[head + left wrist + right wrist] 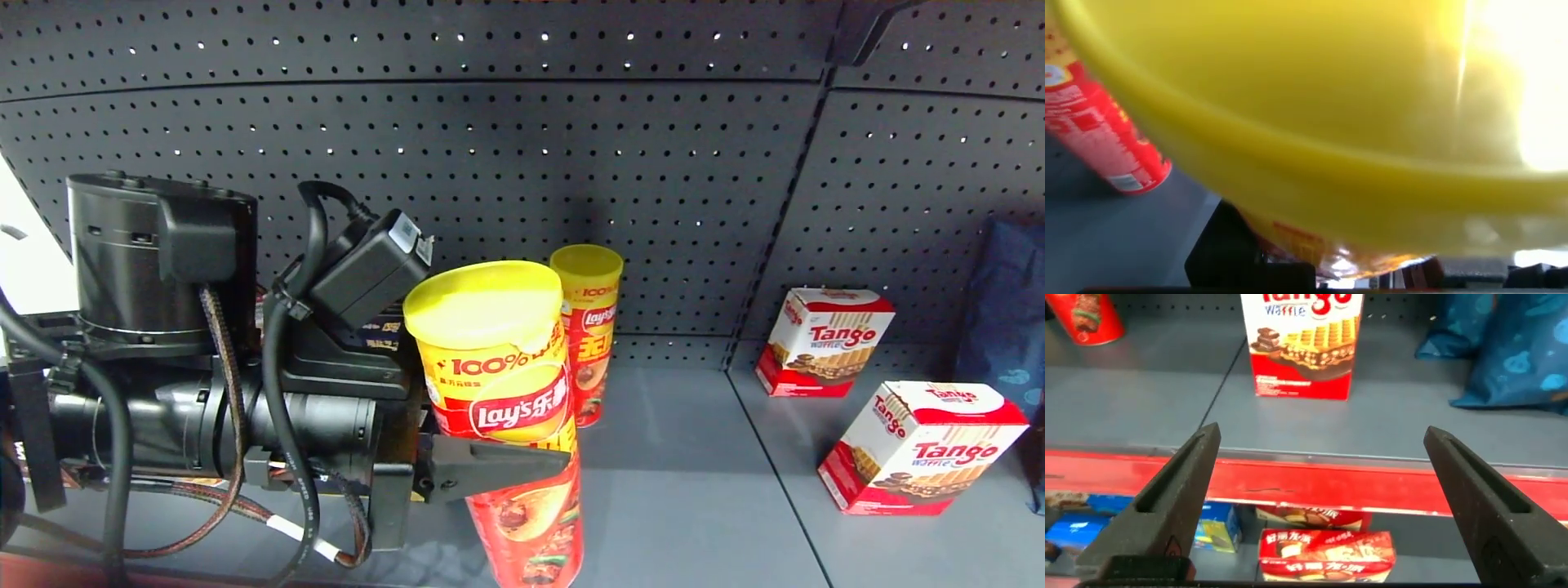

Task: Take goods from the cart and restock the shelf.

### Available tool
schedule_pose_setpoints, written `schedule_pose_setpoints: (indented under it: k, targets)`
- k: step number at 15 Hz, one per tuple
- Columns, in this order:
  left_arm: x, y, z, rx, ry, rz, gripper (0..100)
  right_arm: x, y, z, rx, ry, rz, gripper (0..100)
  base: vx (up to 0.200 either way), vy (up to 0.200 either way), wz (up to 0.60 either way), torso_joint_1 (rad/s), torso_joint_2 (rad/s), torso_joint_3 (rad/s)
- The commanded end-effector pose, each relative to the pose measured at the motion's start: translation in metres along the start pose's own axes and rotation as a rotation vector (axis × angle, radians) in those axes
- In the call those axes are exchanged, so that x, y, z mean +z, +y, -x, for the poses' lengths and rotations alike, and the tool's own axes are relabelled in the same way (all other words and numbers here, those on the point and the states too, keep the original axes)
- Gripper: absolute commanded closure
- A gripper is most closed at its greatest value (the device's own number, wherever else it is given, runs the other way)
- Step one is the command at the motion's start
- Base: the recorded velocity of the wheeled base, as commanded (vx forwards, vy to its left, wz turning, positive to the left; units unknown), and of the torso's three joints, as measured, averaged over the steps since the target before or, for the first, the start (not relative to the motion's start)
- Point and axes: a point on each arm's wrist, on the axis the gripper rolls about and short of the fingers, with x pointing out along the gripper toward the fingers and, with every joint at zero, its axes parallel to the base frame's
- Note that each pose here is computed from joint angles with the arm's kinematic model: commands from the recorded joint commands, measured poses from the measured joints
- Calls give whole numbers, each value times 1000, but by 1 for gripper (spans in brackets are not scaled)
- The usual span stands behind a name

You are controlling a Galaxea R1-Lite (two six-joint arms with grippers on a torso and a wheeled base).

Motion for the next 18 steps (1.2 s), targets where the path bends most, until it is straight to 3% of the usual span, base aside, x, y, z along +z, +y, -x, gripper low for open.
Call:
schedule_pose_setpoints:
  k: [1,2,3,4,5,8,10,14,18]
  targets:
    - [1,-2,-2,-4,0,-5,100,32,0,1,22,-31,-76,0,0,0,0,0,0,0]
    - [1,-3,-3,-11,0,-6,100,85,-1,-7,56,-28,-148,0,0,0,0,0,0,0]
    - [-3,-4,-9,-24,15,0,100,99,0,-19,97,16,-100,0,0,0,0,0,0,0]
    - [-4,-2,-12,-26,8,-8,100,109,1,-22,210,0,85,0,0,0,0,0,0,0]
    - [-2,-3,-12,-29,1,-13,100,118,3,-31,273,12,129,0,0,0,0,0,0,0]
    - [-10,-4,-10,-25,23,6,100,152,13,-55,416,20,134,0,0,0,0,0,0,0]
    - [-12,-5,-11,-29,29,9,100,187,32,-96,571,59,140,0,0,0,0,0,0,0]
    - [-12,-5,-11,-28,27,7,100,200,61,-152,665,105,186,0,0,0,0,0,0,0]
    - [-10,-6,-8,-24,16,-2,100,184,97,-197,813,119,224,0,0,0,0,0,0,0]
